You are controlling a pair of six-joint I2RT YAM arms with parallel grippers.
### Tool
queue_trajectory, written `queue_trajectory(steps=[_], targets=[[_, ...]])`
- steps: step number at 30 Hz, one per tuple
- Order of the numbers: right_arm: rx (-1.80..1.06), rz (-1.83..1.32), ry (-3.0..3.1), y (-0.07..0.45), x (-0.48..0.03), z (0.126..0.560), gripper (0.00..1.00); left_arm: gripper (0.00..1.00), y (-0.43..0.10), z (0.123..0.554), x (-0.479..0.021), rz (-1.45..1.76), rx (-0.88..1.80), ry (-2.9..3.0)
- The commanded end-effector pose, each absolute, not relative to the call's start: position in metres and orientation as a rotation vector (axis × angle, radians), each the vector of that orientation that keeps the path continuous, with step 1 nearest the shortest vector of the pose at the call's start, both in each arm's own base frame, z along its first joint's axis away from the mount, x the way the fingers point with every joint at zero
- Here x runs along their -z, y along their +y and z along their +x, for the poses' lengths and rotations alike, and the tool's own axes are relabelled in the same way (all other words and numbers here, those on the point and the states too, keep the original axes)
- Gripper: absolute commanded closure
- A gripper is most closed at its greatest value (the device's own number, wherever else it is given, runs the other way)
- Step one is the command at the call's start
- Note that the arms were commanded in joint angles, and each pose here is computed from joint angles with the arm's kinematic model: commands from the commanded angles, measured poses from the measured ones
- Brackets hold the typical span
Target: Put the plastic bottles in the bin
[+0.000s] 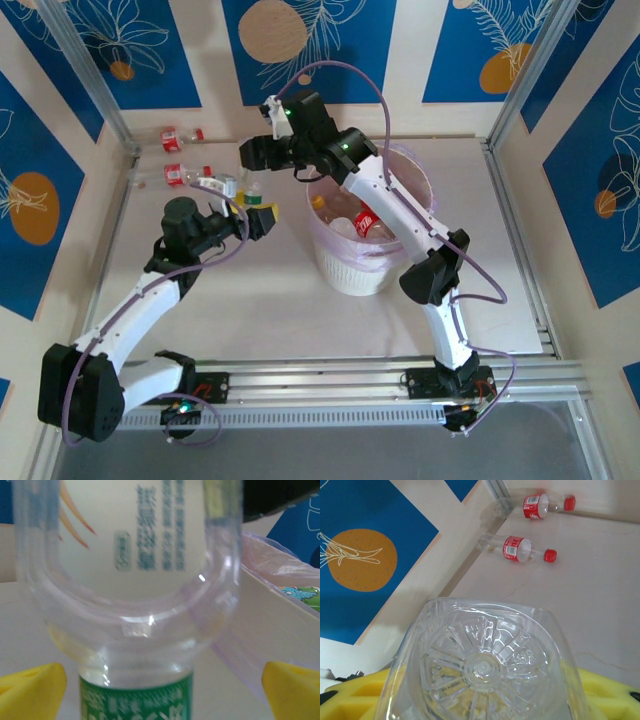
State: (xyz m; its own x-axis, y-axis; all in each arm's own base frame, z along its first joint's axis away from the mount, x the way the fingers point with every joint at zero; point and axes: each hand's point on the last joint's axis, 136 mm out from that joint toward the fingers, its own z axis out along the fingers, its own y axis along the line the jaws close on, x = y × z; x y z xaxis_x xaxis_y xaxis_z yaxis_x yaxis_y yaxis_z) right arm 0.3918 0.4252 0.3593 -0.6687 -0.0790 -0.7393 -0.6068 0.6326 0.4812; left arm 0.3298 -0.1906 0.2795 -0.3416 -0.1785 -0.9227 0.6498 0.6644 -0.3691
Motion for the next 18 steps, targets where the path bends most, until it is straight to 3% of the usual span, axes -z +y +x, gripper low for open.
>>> queue_trajectory(steps=[1, 10, 18], targets=[[-0.963, -0.504, 1.977, 0.407, -0.418, 0.396, 0.46, 0.00, -0.202, 0.315, -0.283, 0.476, 0.950, 1.680], [-0.889, -0.402, 1.767, 0.339, -0.502, 0.397, 0.46, 0.00, -0.201, 0.314, -0.253, 0.443, 0.974, 1.742], [-0.744, -0.296, 1.778, 0.246, -0.511, 0.376, 0.47, 0.00, -0.187, 0.347, -0.219, 0.254, 0.881, 1.905]])
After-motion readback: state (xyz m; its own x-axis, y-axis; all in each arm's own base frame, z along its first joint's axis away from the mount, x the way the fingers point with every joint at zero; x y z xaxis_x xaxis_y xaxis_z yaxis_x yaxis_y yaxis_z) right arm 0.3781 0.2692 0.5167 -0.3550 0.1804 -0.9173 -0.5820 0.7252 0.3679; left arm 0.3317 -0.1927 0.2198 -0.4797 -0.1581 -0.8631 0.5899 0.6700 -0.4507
